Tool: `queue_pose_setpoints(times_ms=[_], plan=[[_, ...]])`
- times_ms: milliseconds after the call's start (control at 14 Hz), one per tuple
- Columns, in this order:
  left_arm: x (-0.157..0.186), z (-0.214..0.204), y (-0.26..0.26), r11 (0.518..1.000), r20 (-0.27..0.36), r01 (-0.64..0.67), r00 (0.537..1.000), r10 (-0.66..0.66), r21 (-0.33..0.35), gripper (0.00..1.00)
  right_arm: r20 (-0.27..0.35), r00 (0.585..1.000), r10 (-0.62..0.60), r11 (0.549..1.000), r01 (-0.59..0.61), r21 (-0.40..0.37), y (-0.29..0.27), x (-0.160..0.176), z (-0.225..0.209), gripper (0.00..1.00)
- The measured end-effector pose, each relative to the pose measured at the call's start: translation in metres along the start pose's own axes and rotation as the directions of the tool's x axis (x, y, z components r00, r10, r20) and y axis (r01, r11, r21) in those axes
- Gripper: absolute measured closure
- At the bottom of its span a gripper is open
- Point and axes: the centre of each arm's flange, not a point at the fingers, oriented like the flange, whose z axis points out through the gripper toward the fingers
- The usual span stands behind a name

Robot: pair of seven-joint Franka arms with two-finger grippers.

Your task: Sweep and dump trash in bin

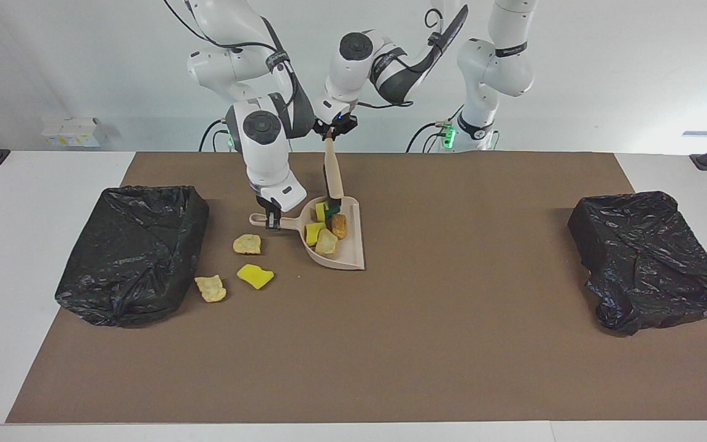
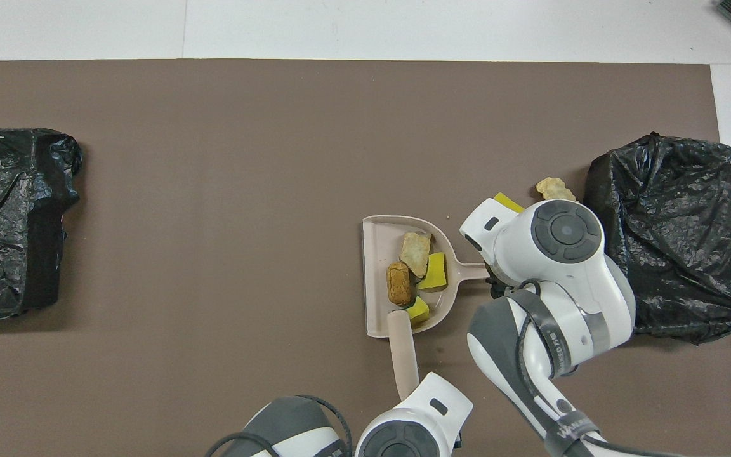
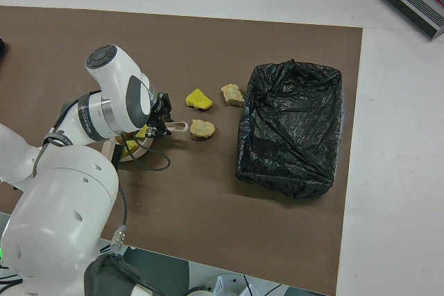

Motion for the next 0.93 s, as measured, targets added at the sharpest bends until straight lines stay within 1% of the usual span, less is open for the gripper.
queue_pose_setpoints(times_ms=[215, 430, 573, 717, 860, 932], plan=[[0.000, -0.008, -0.013, 0.995, -0.034, -0.028, 0.999, 0.032, 0.093, 0.74, -0.005, 1.000, 0.008, 1.000, -0.008, -0.001, 0.003, -0.005, -0.001, 0.67], [-0.005, -0.011, -0.020, 0.988, -0.040, -0.019, 0.999, 0.026, 0.154, 0.74, -0.009, 1.000, 0.010, 1.000, -0.010, -0.011, 0.005, -0.005, -0.006, 0.67], [-0.010, -0.010, -0.024, 0.986, -0.040, -0.008, 0.999, 0.015, 0.166, 0.74, -0.012, 1.000, 0.000, 1.000, 0.000, -0.018, 0.010, -0.011, -0.012, 0.67], [-0.015, -0.003, -0.031, 0.984, -0.042, 0.022, 0.999, -0.014, 0.179, 0.74, -0.010, 1.000, -0.013, 1.000, 0.013, -0.009, 0.016, -0.026, -0.020, 0.67], [-0.023, 0.013, -0.033, 0.982, -0.052, 0.045, 0.998, -0.036, 0.181, 0.74, -0.015, 1.000, -0.024, 1.000, 0.024, -0.009, 0.022, -0.040, -0.028, 0.67], [-0.027, 0.025, -0.034, 0.984, -0.064, 0.049, 0.997, -0.039, 0.172, 0.74, -0.024, 0.999, -0.028, 1.000, 0.028, -0.012, 0.025, -0.045, -0.032, 0.67]])
